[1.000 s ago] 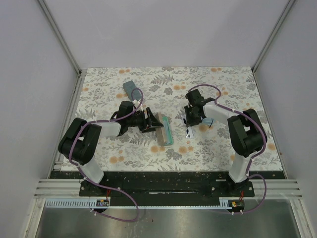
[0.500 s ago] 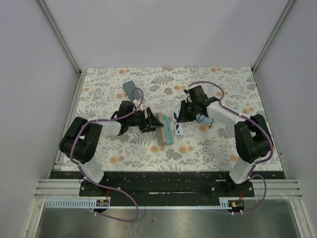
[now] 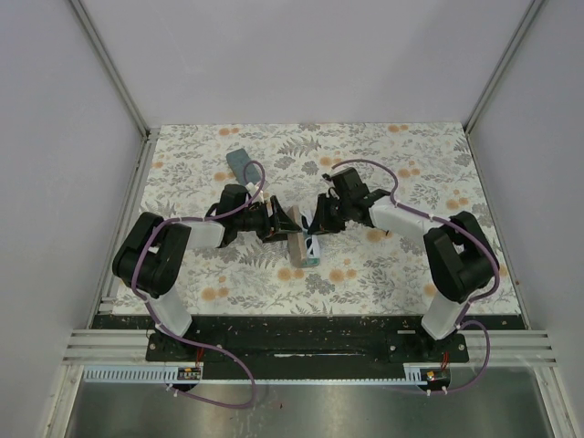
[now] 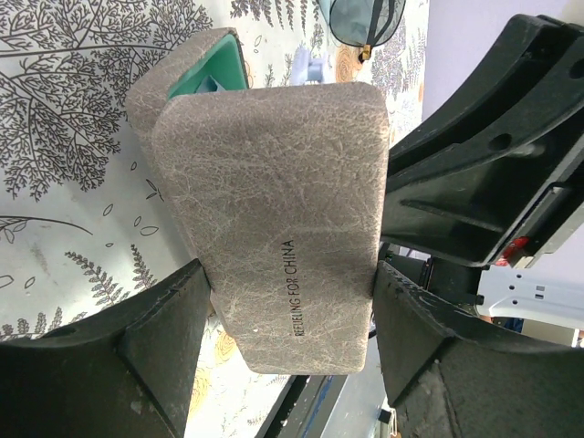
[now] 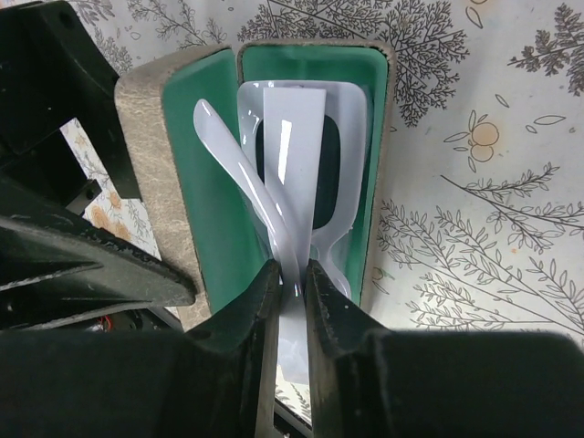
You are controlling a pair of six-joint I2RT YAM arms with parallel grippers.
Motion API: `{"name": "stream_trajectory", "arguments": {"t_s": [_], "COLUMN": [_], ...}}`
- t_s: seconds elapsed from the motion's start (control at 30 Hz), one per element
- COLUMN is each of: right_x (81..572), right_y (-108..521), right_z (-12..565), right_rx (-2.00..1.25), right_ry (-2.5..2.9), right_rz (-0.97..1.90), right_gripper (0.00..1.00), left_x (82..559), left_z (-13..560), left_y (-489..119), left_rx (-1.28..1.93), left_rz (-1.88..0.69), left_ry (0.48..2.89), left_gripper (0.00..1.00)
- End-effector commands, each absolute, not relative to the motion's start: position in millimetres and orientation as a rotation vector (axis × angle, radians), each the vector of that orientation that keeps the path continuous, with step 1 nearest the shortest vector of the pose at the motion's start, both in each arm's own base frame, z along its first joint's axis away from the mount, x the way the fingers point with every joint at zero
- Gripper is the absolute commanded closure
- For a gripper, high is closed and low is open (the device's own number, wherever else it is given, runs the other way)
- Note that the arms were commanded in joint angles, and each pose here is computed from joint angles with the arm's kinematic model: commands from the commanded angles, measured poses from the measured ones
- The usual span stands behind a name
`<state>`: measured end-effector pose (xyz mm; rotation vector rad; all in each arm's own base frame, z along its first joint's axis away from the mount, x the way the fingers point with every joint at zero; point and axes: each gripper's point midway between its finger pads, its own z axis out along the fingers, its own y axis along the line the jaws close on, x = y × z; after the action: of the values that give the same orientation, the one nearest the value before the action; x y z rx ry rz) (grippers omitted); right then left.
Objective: Organize the sunglasses
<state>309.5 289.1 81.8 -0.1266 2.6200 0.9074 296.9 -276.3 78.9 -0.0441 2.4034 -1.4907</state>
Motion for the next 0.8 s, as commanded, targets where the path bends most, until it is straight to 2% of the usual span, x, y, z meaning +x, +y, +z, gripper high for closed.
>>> {"name": "stream_trajectory", "arguments": {"t_s": [0.0,0.33,0.43,0.5,0.53,0.6,0.77], "right_x": [312.7,312.8,316.1,318.2,319.4,321.1,321.0], "right_y": [304.4,305.4,304.3,301.8,299.2,293.1,275.4], "right_z": [79.0,44.8,45.2,52.9,58.3,75.6,111.3], "right_rx": [-0.079,-0.002,0.010,0.027,0.034,0.044,0.052], "right_ry": [2.597,2.641,2.627,2.601,2.585,2.541,2.463], "right_rz": [0.932,0.792,0.761,0.749,0.737,0.724,0.670], "right_gripper": [0.97,0.96,0.62,0.45,0.40,0.33,0.27], "left_x": [303.0,304.6,305.1,305.2,305.1,305.6,310.9], "left_z": [83.9,82.5,81.6,81.4,80.2,76.0,66.8], "left_y": [-278.8,-278.7,-278.6,-278.3,-277.8,-275.4,-268.8], "left_rx": [0.011,0.002,0.000,-0.004,-0.005,-0.011,-0.023], "left_rz": [-1.500,-1.492,-1.489,-1.484,-1.478,-1.443,-1.339], "left_ry": [2.360,2.363,2.367,2.373,2.379,2.405,2.458], "left_gripper": [0.60,0.60,0.60,0.60,0.61,0.61,0.62]}}
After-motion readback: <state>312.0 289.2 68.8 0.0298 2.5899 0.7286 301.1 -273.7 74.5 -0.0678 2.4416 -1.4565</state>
